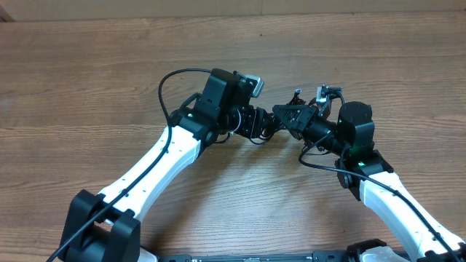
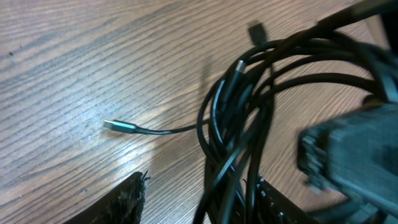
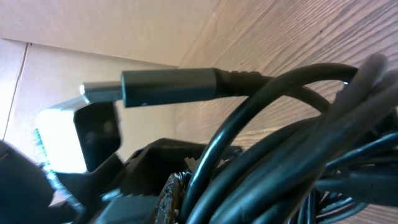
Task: Untangle cables
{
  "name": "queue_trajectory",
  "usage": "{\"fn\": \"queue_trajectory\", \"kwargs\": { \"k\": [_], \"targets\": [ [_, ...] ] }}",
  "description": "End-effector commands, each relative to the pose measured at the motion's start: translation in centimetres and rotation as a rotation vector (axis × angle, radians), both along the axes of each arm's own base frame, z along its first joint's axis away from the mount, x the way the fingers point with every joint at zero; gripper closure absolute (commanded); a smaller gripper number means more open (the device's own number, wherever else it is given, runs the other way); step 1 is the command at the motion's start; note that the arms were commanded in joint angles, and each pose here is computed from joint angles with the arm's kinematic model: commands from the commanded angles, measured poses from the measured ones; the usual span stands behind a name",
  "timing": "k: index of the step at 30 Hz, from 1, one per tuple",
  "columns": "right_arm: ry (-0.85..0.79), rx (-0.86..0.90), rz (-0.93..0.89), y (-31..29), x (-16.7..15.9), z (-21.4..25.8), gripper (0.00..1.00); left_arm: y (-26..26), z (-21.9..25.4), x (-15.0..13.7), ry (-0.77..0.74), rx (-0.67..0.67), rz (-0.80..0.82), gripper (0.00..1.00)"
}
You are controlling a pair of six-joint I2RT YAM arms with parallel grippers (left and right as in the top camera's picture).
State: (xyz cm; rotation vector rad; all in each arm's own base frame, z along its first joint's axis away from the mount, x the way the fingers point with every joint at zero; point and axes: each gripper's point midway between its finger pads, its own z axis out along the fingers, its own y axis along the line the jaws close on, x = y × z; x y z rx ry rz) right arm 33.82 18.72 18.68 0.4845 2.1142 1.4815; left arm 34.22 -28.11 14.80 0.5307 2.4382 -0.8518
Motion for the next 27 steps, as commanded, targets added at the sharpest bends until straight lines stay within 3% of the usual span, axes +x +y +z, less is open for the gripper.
{"fn": "queue_trajectory", "kwargs": {
  "k": [1,6,12,15,19,27],
  "targets": [
    [-0.026,0.038,0.04,0.6,-0.3,1.7,0.96,-0.3,-1.0,0.4,0.014,0.019,0.014,0.47],
    [-0.046,0.079,0.073,1.1,-0.6,2.8,0.96,-0.1,-1.1,0.5,0.0,0.032,0.01,0.55],
    [-0.063,0.093,0.087,1.2,-0.7,3.3,0.96,0.1,-1.6,0.6,-0.03,0.069,-0.015,0.95],
    [-0.043,0.084,0.073,1.1,-0.6,2.8,0.96,1.6,-1.8,2.2,-0.063,0.12,0.074,0.96],
    [0.087,-0.012,-0.105,-1.3,0.7,-0.9,0.96,3.7,-0.3,3.8,-0.074,0.096,0.172,0.96],
    [0.28,-0.127,-0.305,-4.5,0.5,-5.6,0.96,2.5,7.2,2.7,-0.101,-0.172,0.133,0.96]
  ]
}}
